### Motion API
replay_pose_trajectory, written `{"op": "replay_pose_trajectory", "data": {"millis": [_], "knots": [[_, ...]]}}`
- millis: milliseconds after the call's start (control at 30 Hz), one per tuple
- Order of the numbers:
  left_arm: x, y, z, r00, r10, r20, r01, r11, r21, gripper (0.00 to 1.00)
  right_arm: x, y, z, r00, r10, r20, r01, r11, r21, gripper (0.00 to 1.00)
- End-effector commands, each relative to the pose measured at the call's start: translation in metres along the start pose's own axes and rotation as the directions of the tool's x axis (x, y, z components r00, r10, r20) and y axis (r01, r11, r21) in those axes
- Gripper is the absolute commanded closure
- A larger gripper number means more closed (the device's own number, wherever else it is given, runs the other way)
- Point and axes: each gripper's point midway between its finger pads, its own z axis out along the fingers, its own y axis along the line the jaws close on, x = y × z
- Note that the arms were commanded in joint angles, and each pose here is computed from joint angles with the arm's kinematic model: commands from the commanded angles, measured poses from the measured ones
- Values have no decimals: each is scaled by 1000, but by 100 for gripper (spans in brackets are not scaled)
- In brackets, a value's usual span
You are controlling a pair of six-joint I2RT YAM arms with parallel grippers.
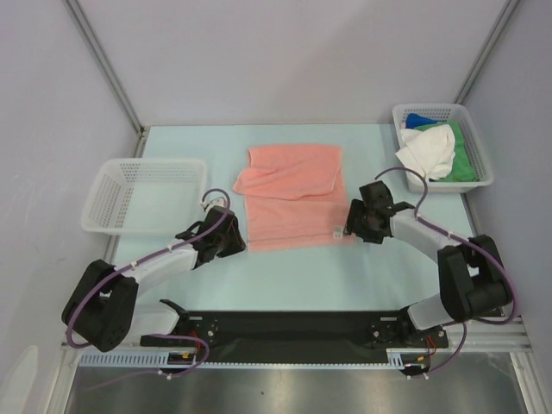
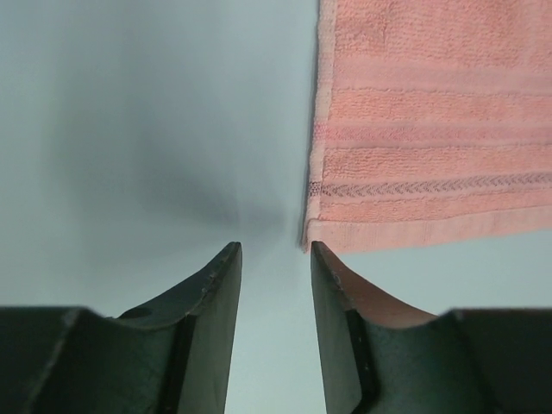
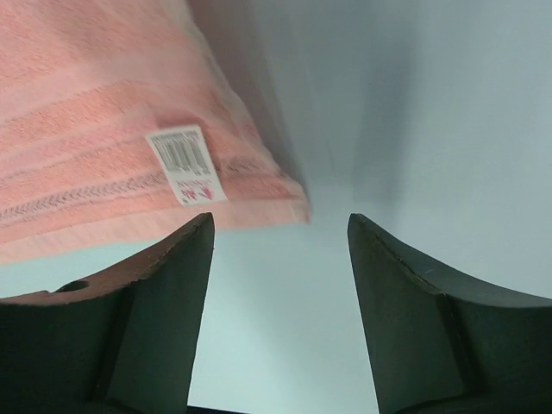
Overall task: Fold and stack the towels
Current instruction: Fold the towel
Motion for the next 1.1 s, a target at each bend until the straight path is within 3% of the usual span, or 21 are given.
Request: {"op": "replay_pose_trajectory", "data": {"millis": [0, 133, 267, 400, 633, 700, 733, 767, 833, 867, 933, 1067], "knots": [[-7, -18, 1, 999, 35, 15, -35, 998, 53, 56, -4, -19, -11, 993, 58, 106, -65, 996, 67, 35], [-11, -16, 0, 995, 75, 60, -73, 997, -23, 55, -2, -18, -22, 984, 32, 174, -50, 994, 101, 47], [-19, -18, -3, 988, 112, 109, -104, 992, -72, 47, -9, 2, -31, 968, -28, 248, 4, 996, 94, 45], [-16, -15, 8, 987, 137, 80, -127, 985, -114, 42, -9, -5, -17, 977, -73, 199, 35, 981, 189, 43], [2, -14, 20, 983, 179, 25, -174, 974, -147, 42, 15, -21, 15, 988, -94, 120, 63, 969, 240, 46], [7, -10, 24, 981, 193, 9, -189, 968, -168, 45, 17, -20, 19, 989, -93, 115, 64, 970, 237, 52], [9, -8, 25, 981, 192, 6, -188, 966, -175, 50, 19, -18, 19, 989, -101, 110, 72, 968, 239, 54], [10, -7, 25, 982, 190, 4, -187, 966, -179, 61, 17, -17, 18, 988, -101, 118, 70, 968, 242, 64], [14, -4, 26, 982, 189, -7, -187, 965, -185, 68, 20, -18, 16, 989, -95, 113, 66, 969, 239, 69], [15, -3, 26, 982, 190, -8, -188, 964, -186, 77, 24, -17, 13, 991, -97, 94, 73, 970, 234, 77], [20, -2, 23, 982, 187, -22, -188, 966, -176, 81, 30, -16, 9, 992, -98, 76, 78, 970, 229, 84], [23, -4, 11, 983, 184, -24, -186, 972, -146, 95, 50, -14, -7, 994, -105, 35, 96, 973, 211, 88]]}}
